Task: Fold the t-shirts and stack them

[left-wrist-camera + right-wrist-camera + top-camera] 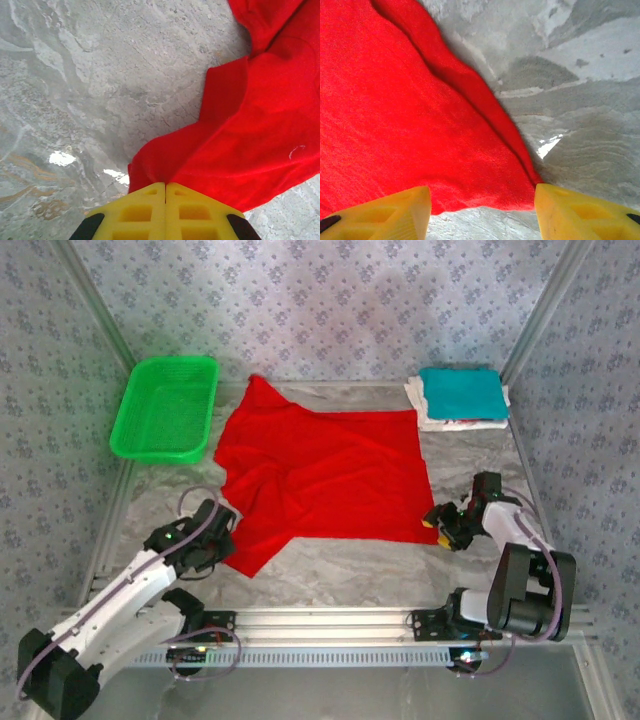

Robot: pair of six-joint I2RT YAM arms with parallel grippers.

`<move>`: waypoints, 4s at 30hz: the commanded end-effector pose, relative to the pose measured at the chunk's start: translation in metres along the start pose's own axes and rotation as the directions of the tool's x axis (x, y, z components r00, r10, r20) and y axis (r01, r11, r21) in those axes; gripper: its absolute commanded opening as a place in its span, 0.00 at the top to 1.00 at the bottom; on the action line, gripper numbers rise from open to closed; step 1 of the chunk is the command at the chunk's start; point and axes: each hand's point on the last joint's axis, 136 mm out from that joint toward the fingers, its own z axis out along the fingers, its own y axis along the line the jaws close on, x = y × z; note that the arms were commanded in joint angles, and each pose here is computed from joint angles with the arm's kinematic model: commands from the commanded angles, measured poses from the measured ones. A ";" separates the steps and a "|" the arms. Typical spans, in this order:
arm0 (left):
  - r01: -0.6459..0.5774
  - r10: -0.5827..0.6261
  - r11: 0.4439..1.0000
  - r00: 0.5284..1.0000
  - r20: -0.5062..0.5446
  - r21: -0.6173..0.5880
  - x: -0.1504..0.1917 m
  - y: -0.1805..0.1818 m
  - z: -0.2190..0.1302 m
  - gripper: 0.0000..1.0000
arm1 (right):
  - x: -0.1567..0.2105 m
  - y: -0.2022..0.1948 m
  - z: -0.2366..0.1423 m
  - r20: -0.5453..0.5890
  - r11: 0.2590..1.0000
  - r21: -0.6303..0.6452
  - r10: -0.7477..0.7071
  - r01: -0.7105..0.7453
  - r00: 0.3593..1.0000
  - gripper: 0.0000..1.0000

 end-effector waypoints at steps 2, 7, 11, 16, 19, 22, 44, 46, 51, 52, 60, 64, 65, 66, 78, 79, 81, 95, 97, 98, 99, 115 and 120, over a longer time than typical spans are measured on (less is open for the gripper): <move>0.002 -0.001 0.999 1.000 -0.013 0.040 0.004 -0.003 0.003 1.00 | 0.009 -0.006 0.002 -0.038 1.000 0.010 0.013 -0.013 0.999 0.41; 0.001 -0.001 0.999 1.000 -0.001 0.041 0.001 -0.001 0.000 1.00 | 0.016 -0.022 -0.005 -0.006 0.996 0.077 0.051 -0.050 0.999 0.41; 0.001 -0.001 0.999 1.000 -0.007 0.043 0.003 -0.001 0.003 1.00 | 0.017 -0.032 -0.013 0.057 0.989 0.106 0.100 -0.105 0.993 0.44; -0.002 0.003 0.999 1.000 -0.010 0.047 0.002 -0.003 0.007 1.00 | 0.011 -0.024 0.003 0.028 0.994 0.055 0.091 -0.092 0.995 0.44; -0.006 0.006 0.999 1.000 -0.014 0.043 0.002 -0.004 0.008 1.00 | 0.006 -0.011 0.012 0.018 0.997 0.000 0.080 -0.080 0.997 0.44; 0.001 0.000 0.999 1.000 -0.012 0.049 0.003 -0.003 0.009 1.00 | 0.000 0.000 0.013 0.031 0.999 -0.029 0.045 -0.044 0.999 0.48; 0.032 -0.033 0.997 0.999 0.022 0.075 0.000 -0.001 0.006 1.00 | -0.021 0.011 0.015 0.102 0.997 -0.056 0.058 -0.053 0.993 0.86; 0.037 -0.040 0.996 0.998 0.037 0.082 -0.003 -0.002 0.004 1.00 | -0.024 0.012 0.012 0.111 0.998 -0.051 0.051 -0.046 0.992 0.91; 0.067 -0.077 0.990 0.994 0.081 0.122 -0.012 -0.004 -0.009 1.00 | -0.023 0.023 -0.004 0.126 0.997 -0.073 0.025 -0.016 0.992 1.00; 0.076 -0.089 0.988 0.992 0.090 0.132 -0.013 -0.004 -0.012 1.00 | -0.021 0.023 -0.007 0.126 0.997 -0.074 0.023 -0.014 0.992 1.00; 0.218 -0.244 0.950 0.965 0.097 0.223 -0.005 0.013 -0.034 1.00 | 0.013 0.000 -0.034 0.118 0.994 -0.065 0.098 -0.091 0.988 1.00; 0.286 -0.322 0.917 0.942 0.095 0.277 0.002 0.026 -0.043 1.00 | 0.022 -0.006 -0.053 0.155 0.988 -0.092 0.135 -0.122 0.979 1.00; 0.305 -0.343 0.906 0.936 0.085 0.295 0.005 0.027 -0.043 1.00 | 0.024 -0.006 -0.057 0.157 0.986 -0.104 0.145 -0.129 0.977 1.00; 0.317 -0.357 0.894 0.931 0.076 0.316 0.007 0.027 -0.045 1.00 | 0.026 -0.004 -0.060 0.158 0.984 -0.120 0.146 -0.128 0.976 1.00; 0.318 -0.380 0.865 0.920 0.094 0.388 -0.004 0.022 -0.077 1.00 | 0.017 0.017 -0.083 0.219 0.981 -0.182 0.112 -0.072 0.969 1.00; 0.308 -0.372 0.869 0.923 0.099 0.386 -0.007 0.019 -0.079 1.00 | 0.015 0.021 -0.085 0.222 0.981 -0.186 0.101 -0.060 0.970 1.00; 0.305 -0.372 0.870 0.922 0.109 0.386 -0.016 0.011 -0.085 1.00 | 0.010 0.027 -0.091 0.222 0.984 -0.171 0.088 -0.050 0.971 1.00; 0.471 -0.497 0.829 0.868 0.010 0.303 0.003 0.042 -0.122 1.00 | 0.033 0.011 -0.083 0.166 0.995 -0.079 0.067 -0.055 0.984 1.00; 0.478 -0.487 0.830 0.872 -0.042 0.287 0.006 0.034 -0.127 1.00 | 0.031 0.014 -0.084 0.160 0.996 -0.079 0.063 -0.051 0.985 1.00; 0.473 -0.475 0.837 0.878 -0.066 0.274 0.008 0.030 -0.129 1.00 | 0.028 0.014 -0.085 0.165 0.996 -0.074 0.059 -0.047 0.985 1.00; 0.468 -0.459 0.847 0.883 -0.097 0.254 0.011 0.026 -0.131 1.00 | 0.025 0.015 -0.085 0.173 0.997 -0.067 0.048 -0.037 0.984 1.00; 0.332 -0.339 0.927 0.941 0.008 0.175 -0.014 0.008 -0.100 1.00 | 0.016 0.007 -0.058 0.120 1.000 -0.013 -0.001 0.003 0.993 1.00; 0.246 -0.255 0.957 0.966 0.043 0.156 -0.041 -0.012 -0.111 1.00 | 0.009 0.010 -0.055 0.132 1.000 -0.008 0.009 -0.008 0.991 1.00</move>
